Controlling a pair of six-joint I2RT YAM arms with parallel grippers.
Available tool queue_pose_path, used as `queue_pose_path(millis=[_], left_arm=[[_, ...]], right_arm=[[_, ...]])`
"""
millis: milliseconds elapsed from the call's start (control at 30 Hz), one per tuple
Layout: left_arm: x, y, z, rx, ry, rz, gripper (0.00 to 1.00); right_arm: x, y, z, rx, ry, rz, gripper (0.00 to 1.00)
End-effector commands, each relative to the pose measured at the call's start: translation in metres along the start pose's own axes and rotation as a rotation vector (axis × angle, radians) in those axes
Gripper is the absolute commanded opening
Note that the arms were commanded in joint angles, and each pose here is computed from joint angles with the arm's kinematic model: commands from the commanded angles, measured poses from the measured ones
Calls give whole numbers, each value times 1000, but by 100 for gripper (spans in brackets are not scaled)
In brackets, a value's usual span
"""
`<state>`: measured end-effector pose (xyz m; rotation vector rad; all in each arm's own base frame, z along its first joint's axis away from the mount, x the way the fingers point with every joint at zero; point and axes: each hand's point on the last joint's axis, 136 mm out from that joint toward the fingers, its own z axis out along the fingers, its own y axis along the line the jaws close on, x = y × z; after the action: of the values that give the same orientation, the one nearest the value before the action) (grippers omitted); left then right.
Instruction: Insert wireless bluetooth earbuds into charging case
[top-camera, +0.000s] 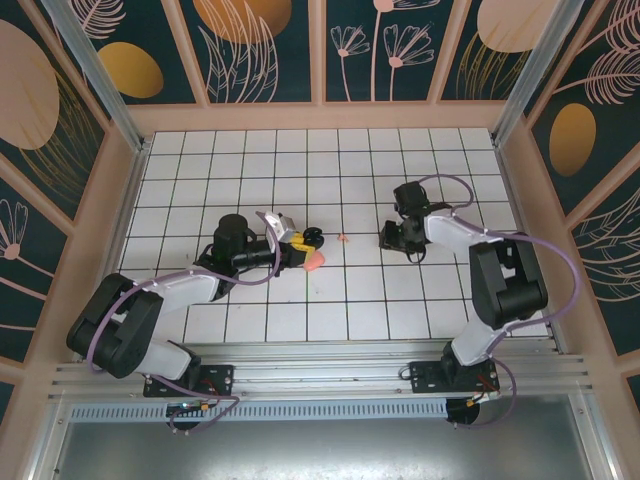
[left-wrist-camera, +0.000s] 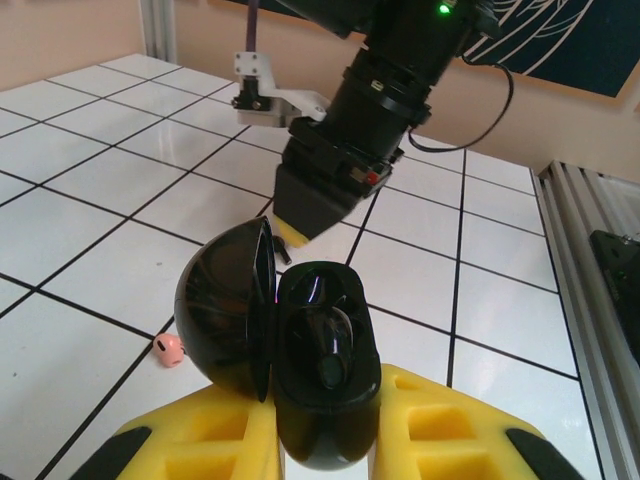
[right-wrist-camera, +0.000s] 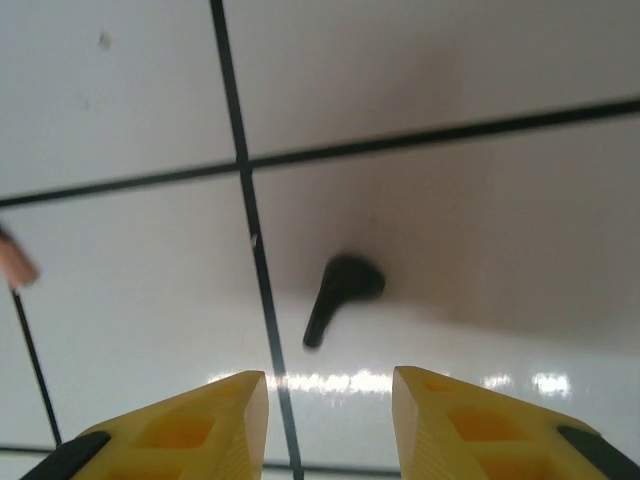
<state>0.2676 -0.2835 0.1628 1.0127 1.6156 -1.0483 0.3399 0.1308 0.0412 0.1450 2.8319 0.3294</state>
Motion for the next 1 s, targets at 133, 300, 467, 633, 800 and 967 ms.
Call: queue_pose_path(millis=[133,300,467,633,800,967], left_arm=[[-4,-2,-2,-13,4,46,20],[-1,-1,-2,-21,11,42,20],[1,0,-2,-23,15,40,20],[2,0,0,-20,18,37,20],[2,2,1,-22,17,32,20],[2,2,2,-17,18,31,20]], right_arm=[[-28,-3,14,38,3,-23,36],[-32,-6,25,66,25,-29,36],[-30,-11,29,87,41,-26,36],[-26,-15,29,106,51,-21,37],[-21,-19,29,125,60,-14,38],[-13,-19,31,124,83,-10,35]])
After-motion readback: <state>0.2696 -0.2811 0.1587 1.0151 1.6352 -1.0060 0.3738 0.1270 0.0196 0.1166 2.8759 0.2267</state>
